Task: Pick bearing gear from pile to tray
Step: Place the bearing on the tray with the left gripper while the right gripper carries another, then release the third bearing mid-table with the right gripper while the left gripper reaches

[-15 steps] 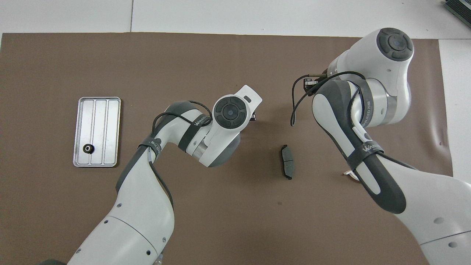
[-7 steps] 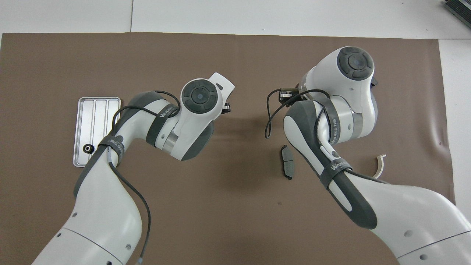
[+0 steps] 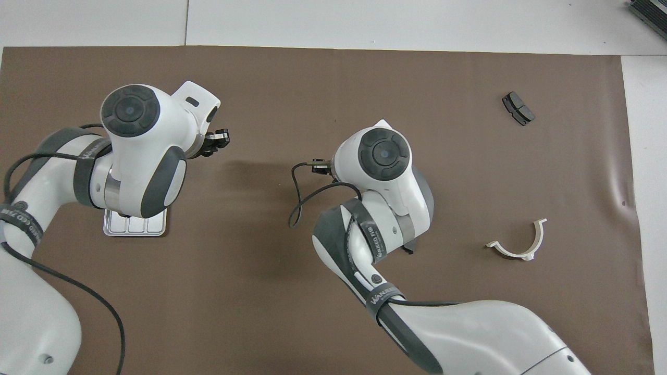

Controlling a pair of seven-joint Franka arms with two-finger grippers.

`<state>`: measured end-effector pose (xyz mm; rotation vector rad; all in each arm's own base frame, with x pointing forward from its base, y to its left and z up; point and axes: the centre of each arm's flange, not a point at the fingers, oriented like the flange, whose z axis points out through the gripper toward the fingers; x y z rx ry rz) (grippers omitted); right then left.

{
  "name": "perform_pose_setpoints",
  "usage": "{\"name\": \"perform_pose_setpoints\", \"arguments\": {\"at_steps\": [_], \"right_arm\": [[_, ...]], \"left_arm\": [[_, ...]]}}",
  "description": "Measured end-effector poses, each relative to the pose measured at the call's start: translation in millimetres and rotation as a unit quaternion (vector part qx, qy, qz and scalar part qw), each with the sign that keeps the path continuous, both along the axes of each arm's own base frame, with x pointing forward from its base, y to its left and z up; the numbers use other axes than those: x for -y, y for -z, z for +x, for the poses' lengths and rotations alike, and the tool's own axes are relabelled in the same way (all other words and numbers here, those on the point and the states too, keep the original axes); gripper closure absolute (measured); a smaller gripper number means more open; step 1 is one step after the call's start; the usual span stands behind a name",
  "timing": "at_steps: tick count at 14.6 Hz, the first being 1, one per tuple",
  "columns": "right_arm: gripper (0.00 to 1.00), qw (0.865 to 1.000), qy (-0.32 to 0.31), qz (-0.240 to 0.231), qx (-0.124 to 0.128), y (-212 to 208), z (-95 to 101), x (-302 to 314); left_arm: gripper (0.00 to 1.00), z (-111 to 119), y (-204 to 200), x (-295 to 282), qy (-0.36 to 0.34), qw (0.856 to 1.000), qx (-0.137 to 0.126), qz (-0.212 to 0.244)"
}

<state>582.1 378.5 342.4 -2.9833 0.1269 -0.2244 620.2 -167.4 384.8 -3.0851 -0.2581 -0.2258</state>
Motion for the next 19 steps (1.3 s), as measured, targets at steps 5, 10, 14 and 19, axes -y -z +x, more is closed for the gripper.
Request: {"name": "perform_pose_setpoints", "arguments": {"at_steps": [5, 10, 14, 19], "right_arm": [[0.68, 1.000, 0.003, -0.019, 0.001, 38.6, -2.6, -9.2], [0.14, 0.998, -0.009, -0.047, 0.034, 27.8, 12.7, 6.2], [0.00, 0.996, 0.056, -0.054, 0.048, -44.3, 61.6, 113.1], [0.00, 0.995, 0.058, -0.076, 0.013, -130.4, 63.3, 237.5]], "left_arm": [[0.66, 18.5, 10.4, -111.4, -0.013, 1.000, 0.024, 0.004], [0.66, 5.7, 45.5, -176.9, -0.011, 1.000, 0.025, 0.011], [0.66, -4.6, 64.5, -189.4, -0.017, 0.999, 0.030, 0.009], [0.66, -6.0, 75.1, -190.1, -0.029, 0.999, 0.022, -0.003]]}}
